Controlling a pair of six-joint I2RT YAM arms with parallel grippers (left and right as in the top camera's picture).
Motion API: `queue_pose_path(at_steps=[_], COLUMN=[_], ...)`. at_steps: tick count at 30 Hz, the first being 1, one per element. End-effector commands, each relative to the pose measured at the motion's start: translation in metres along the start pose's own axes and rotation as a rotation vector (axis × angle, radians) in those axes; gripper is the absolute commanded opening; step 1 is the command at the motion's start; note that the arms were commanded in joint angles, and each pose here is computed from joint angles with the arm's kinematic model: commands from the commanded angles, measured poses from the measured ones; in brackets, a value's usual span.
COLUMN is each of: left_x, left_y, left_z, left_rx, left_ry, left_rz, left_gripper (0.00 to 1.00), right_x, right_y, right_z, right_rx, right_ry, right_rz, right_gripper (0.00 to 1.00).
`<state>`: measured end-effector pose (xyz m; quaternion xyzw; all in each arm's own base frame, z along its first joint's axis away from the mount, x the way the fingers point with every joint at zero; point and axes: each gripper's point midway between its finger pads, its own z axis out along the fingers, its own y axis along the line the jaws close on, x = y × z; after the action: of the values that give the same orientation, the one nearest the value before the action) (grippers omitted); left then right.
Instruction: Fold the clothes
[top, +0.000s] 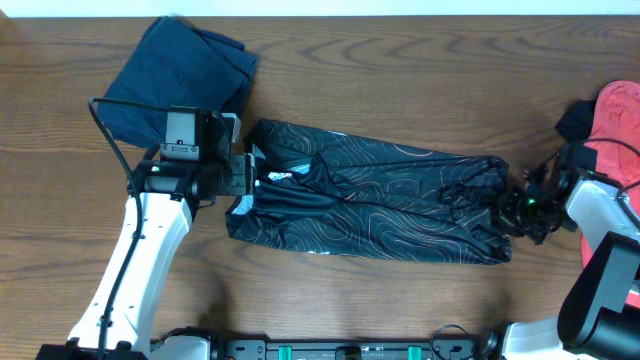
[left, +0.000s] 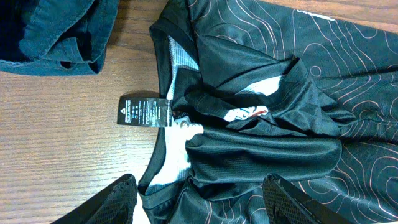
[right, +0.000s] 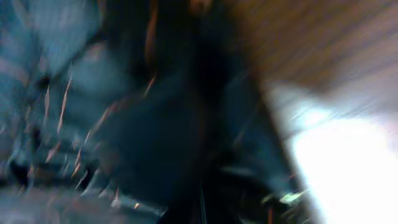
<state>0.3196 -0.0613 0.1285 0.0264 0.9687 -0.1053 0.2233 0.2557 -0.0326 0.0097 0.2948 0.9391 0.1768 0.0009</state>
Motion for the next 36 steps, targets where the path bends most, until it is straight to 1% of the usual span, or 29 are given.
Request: queue_pose_path(at_steps=[1, 6, 9, 12, 15, 18, 19, 20, 21, 22, 24, 25, 26, 28, 30, 33, 36], left_x=[-0.002, -0.002, -0.003, -0.004, -0.003, -0.003, -0.003, -0.003, -0.002, -0.002, -0.001, -0.001, -0.001, -0.001, -0.001, -0.001, -0.001], left_y=[0.003, 0.003, 0.003, 0.003, 0.003, 0.003, 0.003, 0.003, 0.003, 0.003, 0.003, 0.003, 0.003, 0.003, 0.003, 0.003, 0.003], left_z=[0.0, 0.0, 0.0, 0.0, 0.0, 0.0, 0.0, 0.0, 0.0, 0.0, 0.0, 0.0, 0.0, 0.0, 0.0, 0.0, 0.0], left_rx=[-0.011, -0.011, -0.011, -0.011, -0.011, -0.011, -0.011, -0.01, -0.011, -0.011, -0.011, -0.011, -0.011, -0.011, -0.011, -0.011, -0.011], left_ry=[-0.002, -0.002, -0.006, -0.009, -0.009, -0.009, -0.008, -0.007, -0.005, -0.002, 0.0, 0.002, 0.003, 0.003, 0.002, 0.002, 0.002], left_rz=[0.006, 0.006, 0.007, 0.007, 0.007, 0.007, 0.007, 0.007, 0.006, 0.006, 0.006, 0.005, 0.005, 0.005, 0.005, 0.005, 0.005], left_gripper=[0.67, 0.67, 0.67, 0.67, 0.67, 0.67, 0.67, 0.67, 0.67, 0.67, 0.67, 0.67, 0.67, 0.67, 0.67, 0.67, 0.67], right_x=[0.026, 0.058, 0.067, 0.067, 0.056, 0.029, 0.022, 0.016, 0.008, 0.004, -0.004, -0.006, -0.009, -0.013, -0.018, -0.027, -0.034], right_y=[0.028, 0.025, 0.025, 0.027, 0.039, 0.056, 0.061, 0.065, 0.067, 0.065, 0.055, 0.049, 0.045, 0.041, 0.04, 0.04, 0.039], right_z=[-0.002, -0.004, -0.005, -0.008, -0.019, -0.041, -0.05, -0.057, -0.066, -0.069, -0.073, -0.073, -0.072, -0.069, -0.064, -0.057, -0.048], right_rx=[-0.133, -0.101, -0.097, -0.111, -0.153, -0.192, -0.2, -0.203, -0.19, -0.173, -0.111, -0.081, -0.063, -0.057, -0.06, -0.065, -0.068], right_ry=[0.099, 0.222, 0.25, 0.244, 0.168, -0.002, -0.051, -0.097, -0.153, -0.178, -0.22, -0.229, -0.233, -0.237, -0.238, -0.239, -0.229], right_rz=[-0.042, -0.061, -0.087, -0.132, -0.207, -0.282, -0.304, -0.325, -0.322, -0.298, -0.219, -0.18, -0.152, -0.113, -0.079, -0.044, 0.0], right_gripper=[0.01, 0.01, 0.01, 0.01, 0.02, 0.01, 0.03, 0.09, 0.21, 0.3, 0.38, 0.44, 0.48, 0.5, 0.54, 0.64, 0.71])
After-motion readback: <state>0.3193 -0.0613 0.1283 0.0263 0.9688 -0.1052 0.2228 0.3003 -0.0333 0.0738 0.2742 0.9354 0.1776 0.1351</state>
